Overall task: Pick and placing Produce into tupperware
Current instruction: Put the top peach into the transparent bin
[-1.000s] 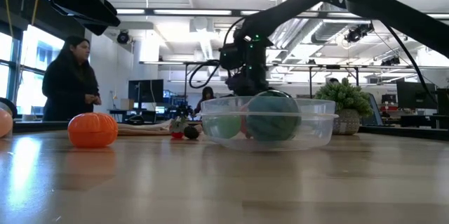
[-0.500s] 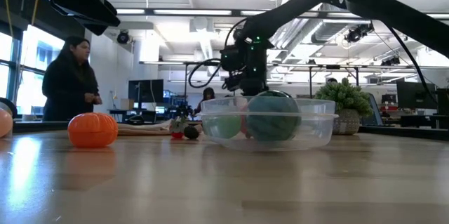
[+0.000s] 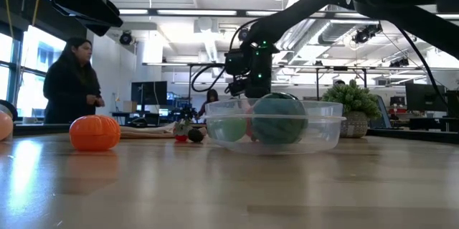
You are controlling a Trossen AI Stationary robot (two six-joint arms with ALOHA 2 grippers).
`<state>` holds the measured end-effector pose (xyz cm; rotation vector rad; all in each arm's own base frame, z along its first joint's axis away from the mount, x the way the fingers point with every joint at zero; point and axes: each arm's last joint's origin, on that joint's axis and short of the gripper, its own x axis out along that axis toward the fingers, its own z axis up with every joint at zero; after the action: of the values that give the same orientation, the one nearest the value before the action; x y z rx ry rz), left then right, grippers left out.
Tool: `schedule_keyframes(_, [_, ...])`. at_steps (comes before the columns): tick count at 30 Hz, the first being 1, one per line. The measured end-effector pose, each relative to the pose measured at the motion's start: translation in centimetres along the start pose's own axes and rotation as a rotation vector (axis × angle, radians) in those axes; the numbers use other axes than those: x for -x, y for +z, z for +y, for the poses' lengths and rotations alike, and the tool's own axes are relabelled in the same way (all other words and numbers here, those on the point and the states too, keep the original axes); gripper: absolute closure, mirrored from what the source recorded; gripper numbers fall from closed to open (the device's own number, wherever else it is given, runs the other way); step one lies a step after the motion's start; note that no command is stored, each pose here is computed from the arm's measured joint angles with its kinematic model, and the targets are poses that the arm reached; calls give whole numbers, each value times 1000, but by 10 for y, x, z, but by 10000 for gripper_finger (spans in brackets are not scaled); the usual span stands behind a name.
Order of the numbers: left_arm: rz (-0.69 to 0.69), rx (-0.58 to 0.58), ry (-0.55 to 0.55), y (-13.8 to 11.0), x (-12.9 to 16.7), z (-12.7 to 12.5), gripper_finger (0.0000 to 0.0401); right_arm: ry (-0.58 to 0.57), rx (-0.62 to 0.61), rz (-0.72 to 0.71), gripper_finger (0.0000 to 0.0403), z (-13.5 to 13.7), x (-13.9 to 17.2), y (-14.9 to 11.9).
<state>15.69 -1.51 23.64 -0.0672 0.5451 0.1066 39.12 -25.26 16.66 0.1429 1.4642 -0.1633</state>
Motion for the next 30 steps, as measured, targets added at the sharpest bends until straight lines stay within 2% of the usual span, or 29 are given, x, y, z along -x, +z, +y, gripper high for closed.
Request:
schedule_keyframes(10, [0,0,0,0,0,0,400,30,-3,12,137,0,-11,0])
schedule_keyframes(22, [0,0,0,0,0,0,400,24,-6,1,143,-1,-14,2])
schedule_keyframes(30, [0,0,0,0,0,0,400,25,-8,2,191,-1,-15,3])
